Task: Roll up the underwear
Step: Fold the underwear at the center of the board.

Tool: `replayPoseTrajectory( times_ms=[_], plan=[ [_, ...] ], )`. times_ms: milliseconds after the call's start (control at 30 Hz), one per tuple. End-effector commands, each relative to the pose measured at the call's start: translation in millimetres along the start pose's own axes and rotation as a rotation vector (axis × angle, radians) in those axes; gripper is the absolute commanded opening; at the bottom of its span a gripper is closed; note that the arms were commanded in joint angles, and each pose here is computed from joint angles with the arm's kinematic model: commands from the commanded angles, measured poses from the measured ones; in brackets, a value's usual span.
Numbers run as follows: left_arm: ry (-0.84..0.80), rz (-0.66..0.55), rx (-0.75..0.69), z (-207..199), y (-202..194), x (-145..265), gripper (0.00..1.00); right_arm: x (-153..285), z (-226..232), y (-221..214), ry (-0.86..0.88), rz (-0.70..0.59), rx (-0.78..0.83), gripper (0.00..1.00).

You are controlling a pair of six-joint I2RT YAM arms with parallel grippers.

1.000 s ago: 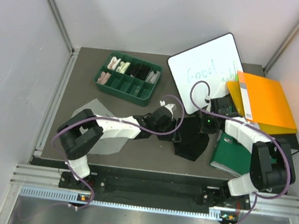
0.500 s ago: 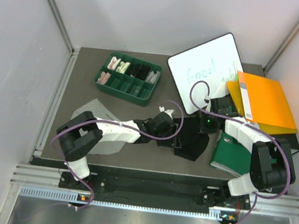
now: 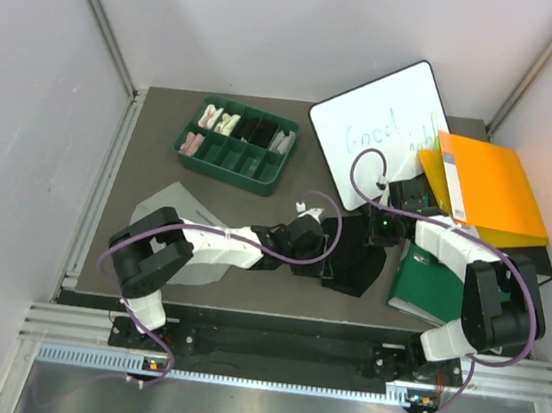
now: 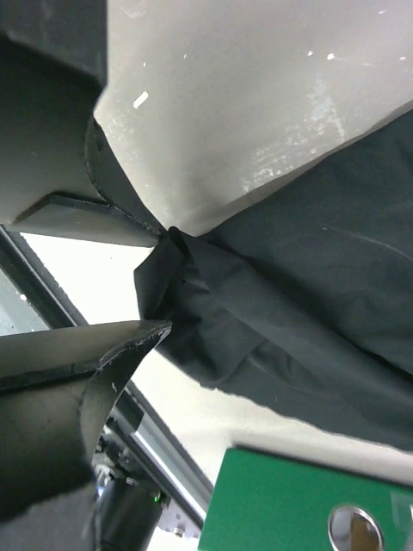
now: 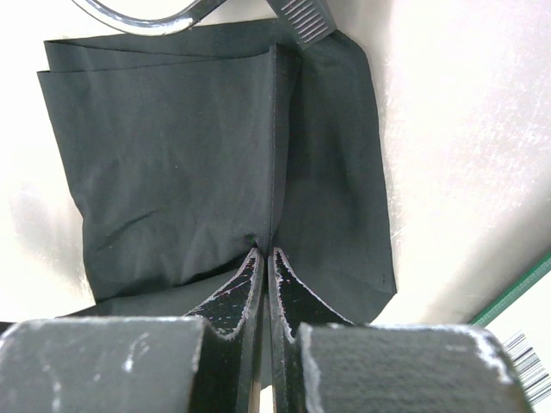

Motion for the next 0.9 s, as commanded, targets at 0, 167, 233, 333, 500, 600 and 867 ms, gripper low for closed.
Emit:
replayPoseTrajectory(
  times_ms=[0, 167, 233, 333, 500, 600, 867],
  plan=[
    [0.029, -0.010, -0.021, -9.4, -0.6, -4.5, 0.42, 4.8, 4.0, 16.2, 0.034, -0.066, 0.012, 0.00],
    [0.099, -0.014, -0.044, -5.2, -5.7, -6.3, 0.38, 6.4, 5.1, 18.7, 0.042, -0.075, 0.010, 0.00],
    [0.114, -0.015, -0.050, -4.0, -6.8, -6.5, 0.34, 6.1, 5.6, 19.1, 0.043, -0.076, 0.013, 0.00],
    [0.135, -0.022, -0.064, -2.1, -8.5, -8.6, 0.34, 6.1, 5.1, 18.6, 0.044, -0.076, 0.012, 0.00],
    [0.116, -0.038, -0.099, -7.3, -8.9, -14.8, 0.30, 4.9, 4.9, 18.6, 0.043, -0.072, 0.011, 0.00],
    [0.115, -0.051, -0.117, -10.2, -9.9, -17.6, 0.28, 4.9, 4.8, 18.6, 0.042, -0.072, 0.014, 0.00],
    [0.150, -0.085, -0.170, -15.0, -11.6, -17.3, 0.00, 6.0, 4.5, 19.3, 0.035, -0.073, 0.015, 0.00]
  ],
)
Point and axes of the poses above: each gripper's point midway between its finger pads, its own x axis back along the fingers, its own z axis along the line the jaws close on, y = z × x, the point moved 10 cm from there along x, back along the fingers, and after that the axes turned 3 degrees about -x, right-handed, at the moved point
